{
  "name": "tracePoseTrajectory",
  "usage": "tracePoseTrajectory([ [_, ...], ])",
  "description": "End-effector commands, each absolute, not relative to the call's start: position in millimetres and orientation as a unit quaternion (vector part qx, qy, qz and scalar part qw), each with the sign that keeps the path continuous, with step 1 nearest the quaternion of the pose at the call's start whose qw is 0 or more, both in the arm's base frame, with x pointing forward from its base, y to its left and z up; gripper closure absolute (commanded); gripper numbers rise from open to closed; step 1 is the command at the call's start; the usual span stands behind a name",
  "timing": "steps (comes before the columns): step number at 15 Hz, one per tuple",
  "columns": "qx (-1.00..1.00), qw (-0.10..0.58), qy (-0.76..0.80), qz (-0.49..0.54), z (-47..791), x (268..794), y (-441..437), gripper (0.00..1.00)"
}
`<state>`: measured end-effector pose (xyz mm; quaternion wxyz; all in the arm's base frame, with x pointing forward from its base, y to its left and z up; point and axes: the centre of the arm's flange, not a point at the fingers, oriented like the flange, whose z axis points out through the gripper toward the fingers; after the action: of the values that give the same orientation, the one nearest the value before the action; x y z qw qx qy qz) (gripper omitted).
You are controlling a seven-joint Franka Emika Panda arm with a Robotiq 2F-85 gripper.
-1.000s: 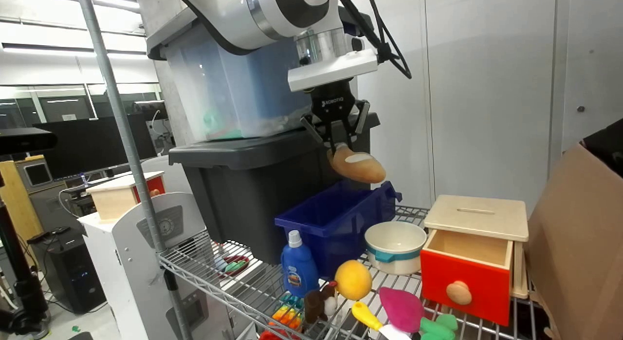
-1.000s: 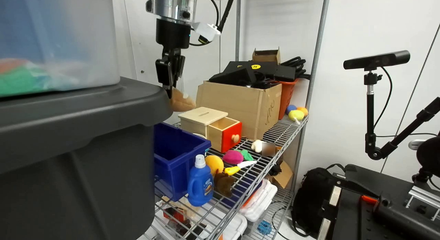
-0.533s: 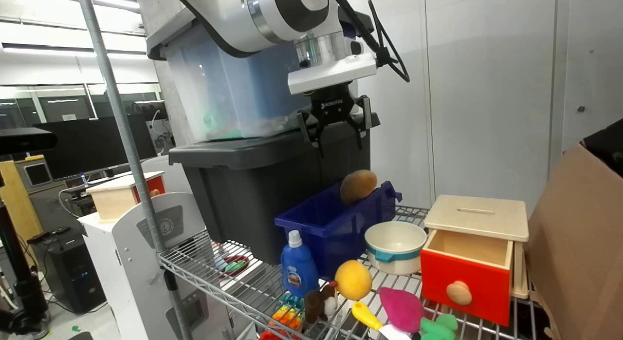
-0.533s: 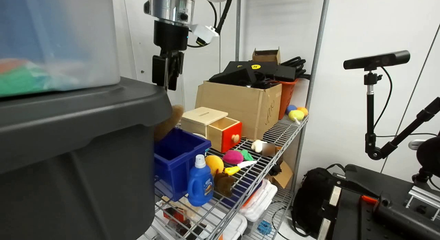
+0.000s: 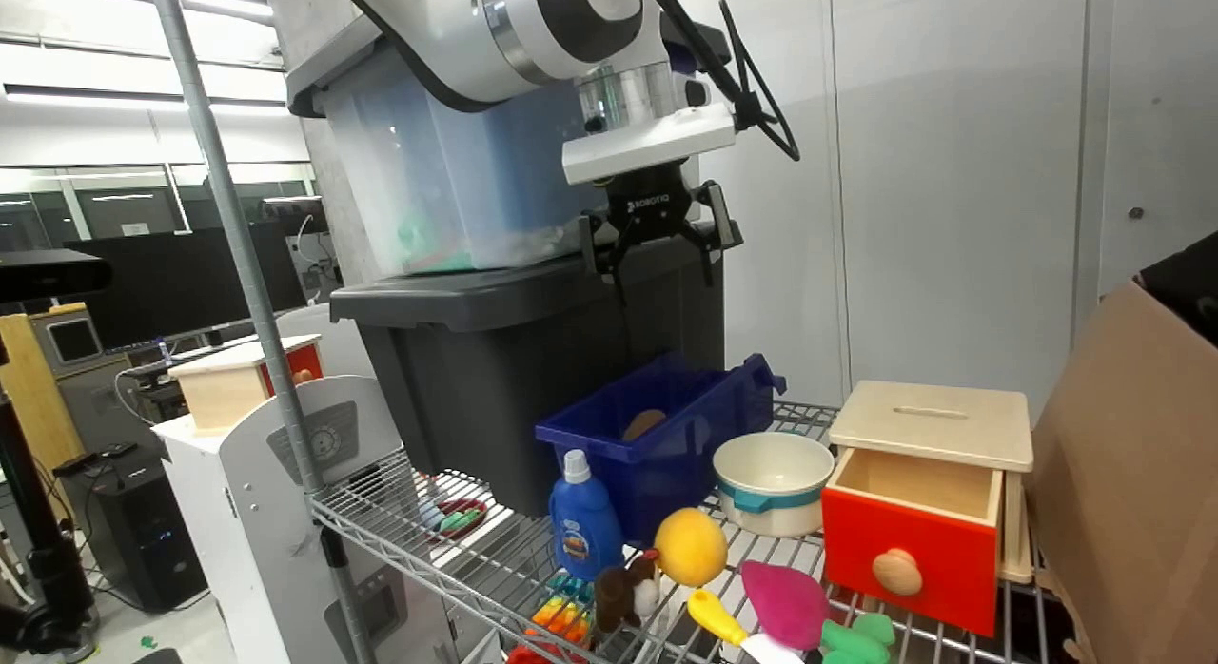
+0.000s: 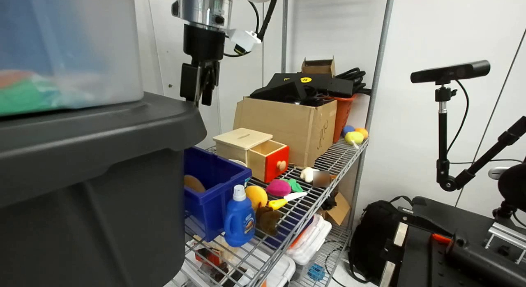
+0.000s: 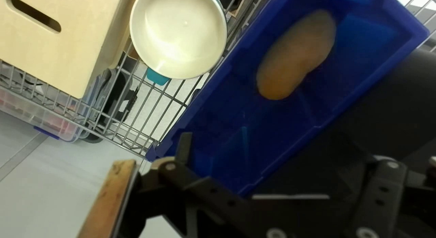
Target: Put the brown plush toy in the blue storage container
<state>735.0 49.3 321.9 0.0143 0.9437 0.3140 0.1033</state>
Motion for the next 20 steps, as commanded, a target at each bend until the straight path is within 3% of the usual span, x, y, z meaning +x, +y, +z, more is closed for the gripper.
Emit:
tracePoseTrajectory([
  [1,0.951,0.013,0.293,0.094,329,733,53,0.00],
  [20,0.974,0.027,0.219,0.050,325,703,69,0.00],
])
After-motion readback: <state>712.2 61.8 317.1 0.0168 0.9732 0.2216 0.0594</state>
